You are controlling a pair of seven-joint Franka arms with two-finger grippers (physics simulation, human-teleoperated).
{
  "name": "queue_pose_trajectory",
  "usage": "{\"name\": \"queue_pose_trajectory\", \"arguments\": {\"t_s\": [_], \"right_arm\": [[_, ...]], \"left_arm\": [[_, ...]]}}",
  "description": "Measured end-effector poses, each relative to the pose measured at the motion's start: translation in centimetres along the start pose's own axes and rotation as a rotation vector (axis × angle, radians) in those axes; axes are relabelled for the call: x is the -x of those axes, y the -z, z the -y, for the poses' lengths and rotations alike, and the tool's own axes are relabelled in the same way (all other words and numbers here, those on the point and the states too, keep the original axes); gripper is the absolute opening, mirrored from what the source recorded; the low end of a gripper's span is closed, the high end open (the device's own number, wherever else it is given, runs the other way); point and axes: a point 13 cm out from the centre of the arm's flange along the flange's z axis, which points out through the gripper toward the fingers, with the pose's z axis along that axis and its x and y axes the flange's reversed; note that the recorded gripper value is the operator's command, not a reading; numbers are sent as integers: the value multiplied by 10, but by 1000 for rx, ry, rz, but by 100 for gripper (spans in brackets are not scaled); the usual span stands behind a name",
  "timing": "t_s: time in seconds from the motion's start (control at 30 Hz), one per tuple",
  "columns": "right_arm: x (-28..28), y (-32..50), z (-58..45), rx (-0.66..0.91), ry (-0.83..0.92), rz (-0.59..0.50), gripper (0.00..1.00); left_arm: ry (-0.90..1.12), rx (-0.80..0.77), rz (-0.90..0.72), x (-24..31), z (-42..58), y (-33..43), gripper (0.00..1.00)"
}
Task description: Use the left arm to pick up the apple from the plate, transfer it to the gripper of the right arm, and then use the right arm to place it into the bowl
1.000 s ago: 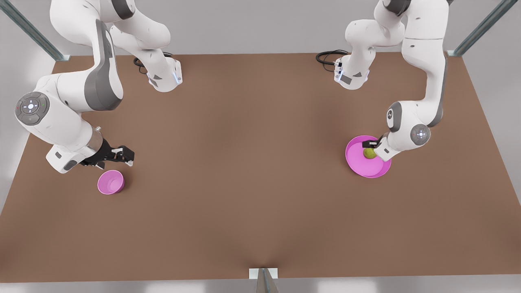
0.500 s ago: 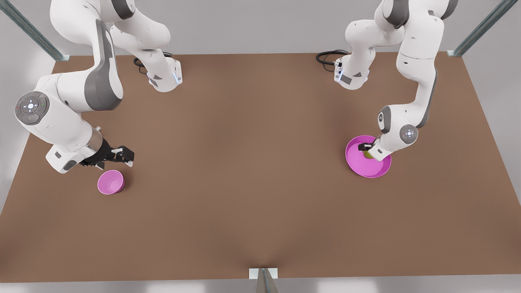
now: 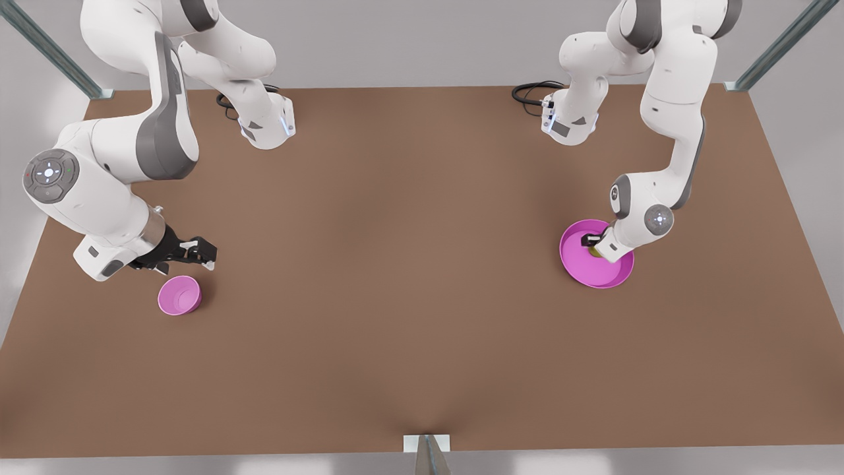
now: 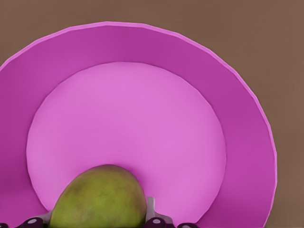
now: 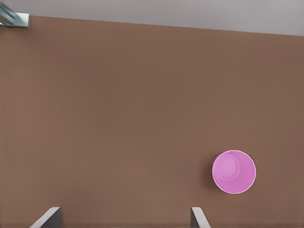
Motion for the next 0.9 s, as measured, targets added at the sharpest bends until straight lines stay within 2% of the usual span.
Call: {"name": "queue_pose_trajectory", "arguments": {"t_s": [0.27,0.33,0.43,0.53,0.7,0.77,0.9], "right_arm": [[0,0,0,0,1,0,100],[0,0,0,0,1,0,100],[0,0,0,0,2,-1,100],[0,0,0,-1,3,-1,100],[-2,-1,-3,0,7,-8,100],[-1,-9,-4,10,3,-20,100],[6,-37,-41,195,-30,-61,100]], "left_arm": [[-3,5,29,11,0,8,73],[-7,9,103,44,2,43,71],[-34,-21,265,117,34,148,71],[-30,-216,322,146,122,223,71],[-133,-590,240,145,317,245,70],[-182,-745,223,160,386,252,70],[-301,-1033,222,172,501,269,70]]}}
